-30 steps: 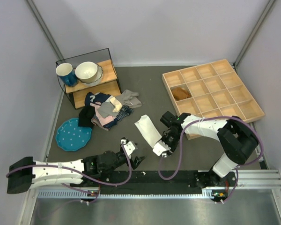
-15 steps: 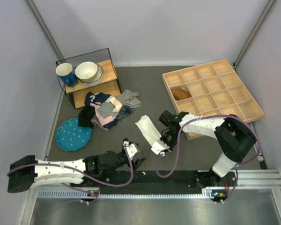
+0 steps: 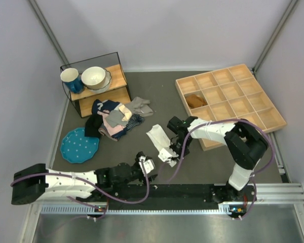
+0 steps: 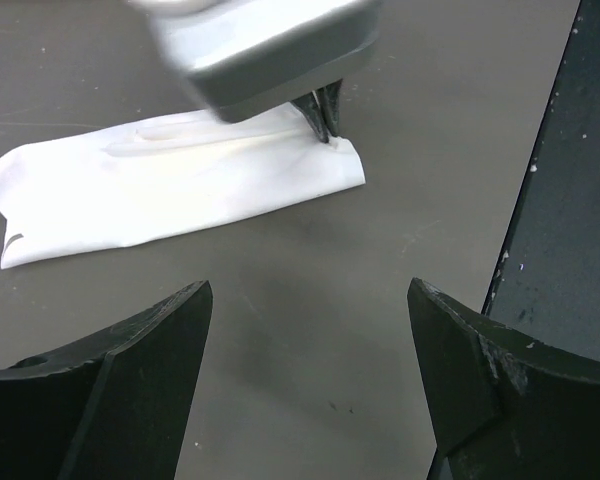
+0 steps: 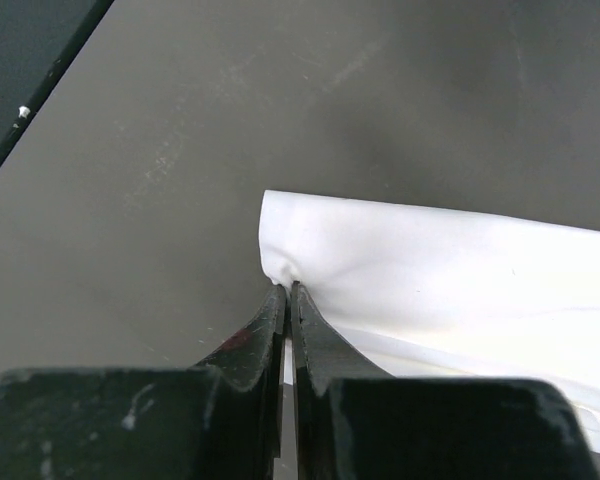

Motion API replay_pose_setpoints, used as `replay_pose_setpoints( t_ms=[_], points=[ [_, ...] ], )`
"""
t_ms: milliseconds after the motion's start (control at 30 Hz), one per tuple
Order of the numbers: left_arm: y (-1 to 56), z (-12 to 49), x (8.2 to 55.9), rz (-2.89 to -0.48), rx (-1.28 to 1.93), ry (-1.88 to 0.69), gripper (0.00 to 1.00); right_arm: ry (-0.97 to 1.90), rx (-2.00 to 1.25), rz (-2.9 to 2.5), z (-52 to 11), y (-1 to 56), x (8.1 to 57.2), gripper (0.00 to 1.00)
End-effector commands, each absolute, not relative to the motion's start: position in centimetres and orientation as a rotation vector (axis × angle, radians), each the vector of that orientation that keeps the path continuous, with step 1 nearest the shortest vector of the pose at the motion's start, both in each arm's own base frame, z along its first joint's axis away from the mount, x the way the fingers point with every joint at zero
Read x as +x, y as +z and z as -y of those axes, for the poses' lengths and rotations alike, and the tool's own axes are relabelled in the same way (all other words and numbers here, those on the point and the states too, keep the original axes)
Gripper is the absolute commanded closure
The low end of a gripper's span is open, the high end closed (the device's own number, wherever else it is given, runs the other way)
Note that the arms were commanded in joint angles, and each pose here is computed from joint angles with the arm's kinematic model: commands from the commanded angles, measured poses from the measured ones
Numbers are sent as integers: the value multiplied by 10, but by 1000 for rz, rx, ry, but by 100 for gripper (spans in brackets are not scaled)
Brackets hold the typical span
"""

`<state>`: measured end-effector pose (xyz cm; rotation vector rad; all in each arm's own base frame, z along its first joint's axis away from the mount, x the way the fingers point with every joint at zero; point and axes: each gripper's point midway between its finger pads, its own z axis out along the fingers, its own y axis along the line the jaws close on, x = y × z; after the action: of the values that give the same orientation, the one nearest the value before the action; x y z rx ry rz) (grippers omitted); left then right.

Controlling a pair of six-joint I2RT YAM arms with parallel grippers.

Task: Roll the underwear
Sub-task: Roll the underwear to the center of the board.

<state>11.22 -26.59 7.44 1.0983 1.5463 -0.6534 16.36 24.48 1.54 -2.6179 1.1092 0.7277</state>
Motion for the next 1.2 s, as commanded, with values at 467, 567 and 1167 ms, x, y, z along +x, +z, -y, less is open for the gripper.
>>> replay_pose_setpoints(
  t_ms=[467,567,1167],
  points=[
    [103,275,134,-1445,939,-612,14,1051,-2496,-1510,-252,44,166,100],
    [108,254,143,-1441,809,-599,10,1103,-2483,-1535,-253,47,163,100],
    [143,198,162,-1354,457,-599,7,1194,-2407,-1695,-258,47,177,100]
  ],
)
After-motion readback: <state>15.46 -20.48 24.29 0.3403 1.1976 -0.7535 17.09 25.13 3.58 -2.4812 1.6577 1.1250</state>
